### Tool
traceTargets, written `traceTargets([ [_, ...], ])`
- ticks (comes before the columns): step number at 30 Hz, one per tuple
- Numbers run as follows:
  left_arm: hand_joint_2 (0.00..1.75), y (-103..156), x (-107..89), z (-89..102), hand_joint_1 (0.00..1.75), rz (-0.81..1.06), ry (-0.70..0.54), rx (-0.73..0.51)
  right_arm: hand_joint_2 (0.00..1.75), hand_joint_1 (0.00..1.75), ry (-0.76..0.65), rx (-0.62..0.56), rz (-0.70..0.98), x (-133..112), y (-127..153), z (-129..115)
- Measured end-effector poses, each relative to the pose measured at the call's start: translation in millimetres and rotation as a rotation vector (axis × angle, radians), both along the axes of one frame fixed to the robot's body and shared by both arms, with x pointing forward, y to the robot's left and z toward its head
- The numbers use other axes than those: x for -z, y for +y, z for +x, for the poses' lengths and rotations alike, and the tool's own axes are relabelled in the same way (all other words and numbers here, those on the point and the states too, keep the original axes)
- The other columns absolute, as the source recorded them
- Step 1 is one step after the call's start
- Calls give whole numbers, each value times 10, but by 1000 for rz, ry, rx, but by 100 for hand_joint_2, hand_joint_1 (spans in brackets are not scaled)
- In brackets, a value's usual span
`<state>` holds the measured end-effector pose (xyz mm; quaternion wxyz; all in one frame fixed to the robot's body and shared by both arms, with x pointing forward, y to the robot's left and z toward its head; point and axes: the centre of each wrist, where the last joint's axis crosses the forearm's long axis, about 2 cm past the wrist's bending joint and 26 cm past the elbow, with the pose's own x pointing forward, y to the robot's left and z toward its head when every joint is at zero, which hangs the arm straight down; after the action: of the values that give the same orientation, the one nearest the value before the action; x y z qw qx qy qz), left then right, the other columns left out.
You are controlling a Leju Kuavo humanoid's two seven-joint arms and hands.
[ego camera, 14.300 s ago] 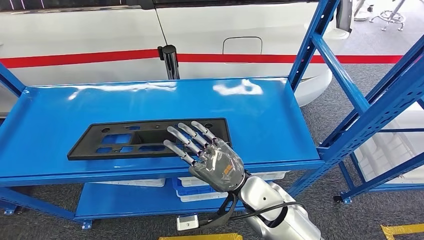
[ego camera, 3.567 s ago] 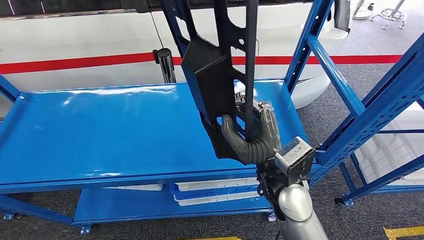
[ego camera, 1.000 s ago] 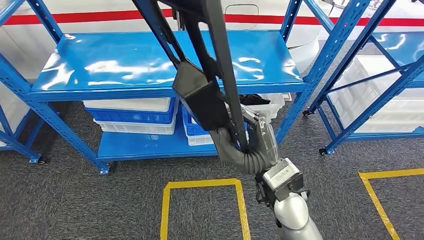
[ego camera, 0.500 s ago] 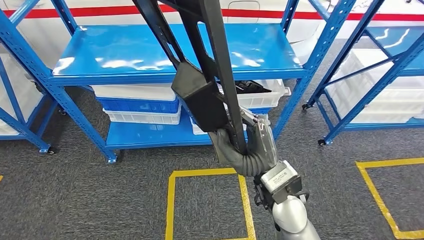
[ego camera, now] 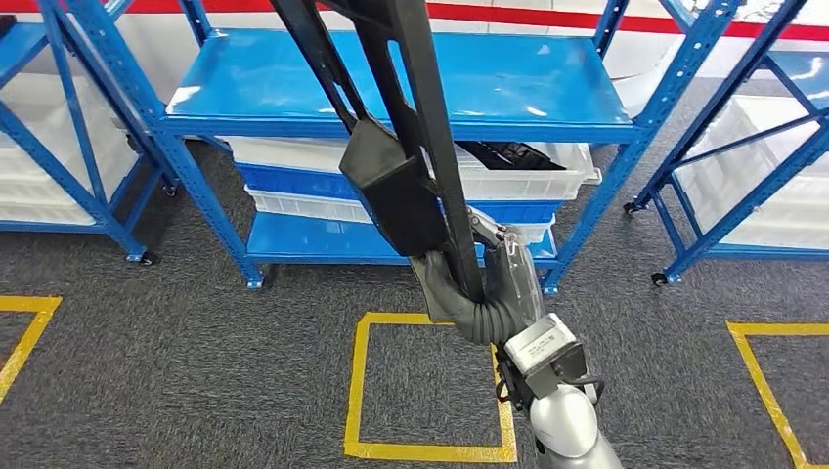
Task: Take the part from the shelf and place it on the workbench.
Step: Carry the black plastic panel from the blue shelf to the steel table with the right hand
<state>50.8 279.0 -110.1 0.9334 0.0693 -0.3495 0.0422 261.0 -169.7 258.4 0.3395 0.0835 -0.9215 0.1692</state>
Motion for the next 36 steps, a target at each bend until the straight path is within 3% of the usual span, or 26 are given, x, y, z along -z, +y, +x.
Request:
traceTargets([
  [20,175,18,0,1,0,14,8,-7,175,175,15,-10,-7,84,-18,-11],
  [36,175,4,-6,43,0,10,7,-25,175,175,5,76,45,209,-281,-59],
])
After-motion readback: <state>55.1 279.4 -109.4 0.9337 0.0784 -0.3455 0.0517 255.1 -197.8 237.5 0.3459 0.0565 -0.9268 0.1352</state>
